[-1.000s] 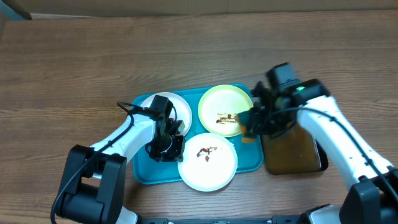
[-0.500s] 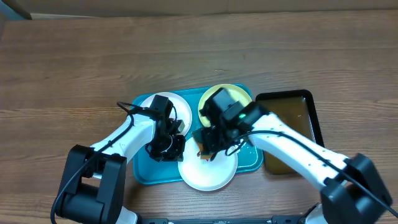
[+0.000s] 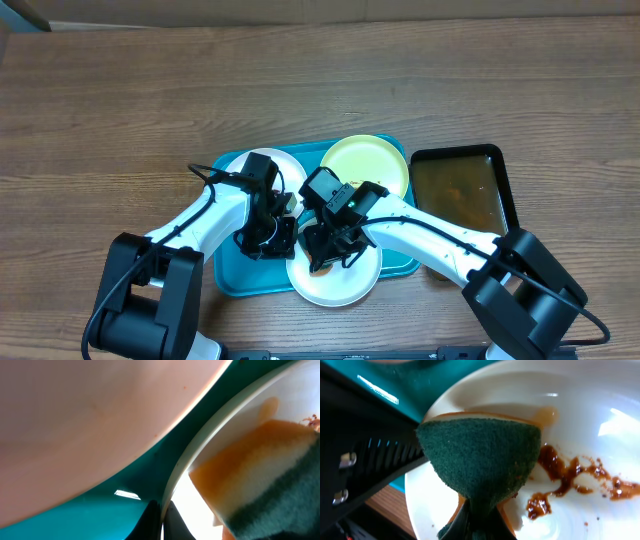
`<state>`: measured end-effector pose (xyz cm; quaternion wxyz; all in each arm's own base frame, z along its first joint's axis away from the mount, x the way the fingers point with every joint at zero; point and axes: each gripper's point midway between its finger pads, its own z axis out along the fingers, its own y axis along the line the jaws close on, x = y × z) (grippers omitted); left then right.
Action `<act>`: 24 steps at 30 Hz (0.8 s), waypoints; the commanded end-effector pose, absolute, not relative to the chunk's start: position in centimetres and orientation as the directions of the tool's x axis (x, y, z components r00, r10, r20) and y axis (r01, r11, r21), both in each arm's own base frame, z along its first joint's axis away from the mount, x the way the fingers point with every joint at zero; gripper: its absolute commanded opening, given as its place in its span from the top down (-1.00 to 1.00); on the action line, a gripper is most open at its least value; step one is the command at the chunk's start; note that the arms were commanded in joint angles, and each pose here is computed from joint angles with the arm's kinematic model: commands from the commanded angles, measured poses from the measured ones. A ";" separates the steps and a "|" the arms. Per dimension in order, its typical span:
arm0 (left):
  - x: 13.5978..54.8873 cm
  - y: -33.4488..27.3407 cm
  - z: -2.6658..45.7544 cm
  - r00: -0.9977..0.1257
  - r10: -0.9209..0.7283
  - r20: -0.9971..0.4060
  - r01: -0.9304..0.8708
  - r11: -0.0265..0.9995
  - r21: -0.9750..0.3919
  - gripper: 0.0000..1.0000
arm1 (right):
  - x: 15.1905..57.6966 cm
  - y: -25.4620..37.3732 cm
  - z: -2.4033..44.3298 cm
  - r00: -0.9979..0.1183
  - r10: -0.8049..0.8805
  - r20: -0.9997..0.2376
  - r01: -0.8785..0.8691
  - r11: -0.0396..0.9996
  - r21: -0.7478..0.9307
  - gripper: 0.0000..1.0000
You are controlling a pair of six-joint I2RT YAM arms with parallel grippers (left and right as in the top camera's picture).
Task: Clean dirty plates on tray and stack at the side
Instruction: 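Scrub the front white plate with the sponge while left gripper holds it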
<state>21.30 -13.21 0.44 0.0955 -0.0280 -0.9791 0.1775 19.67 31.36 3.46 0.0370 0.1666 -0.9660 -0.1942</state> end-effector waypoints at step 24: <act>21.0 -12.6 -0.1 -0.978 0.056 0.200 -0.008 0.952 -0.306 0.92 | 23.3 21.7 0.1 -0.998 0.057 0.037 0.058 0.997 0.046 0.92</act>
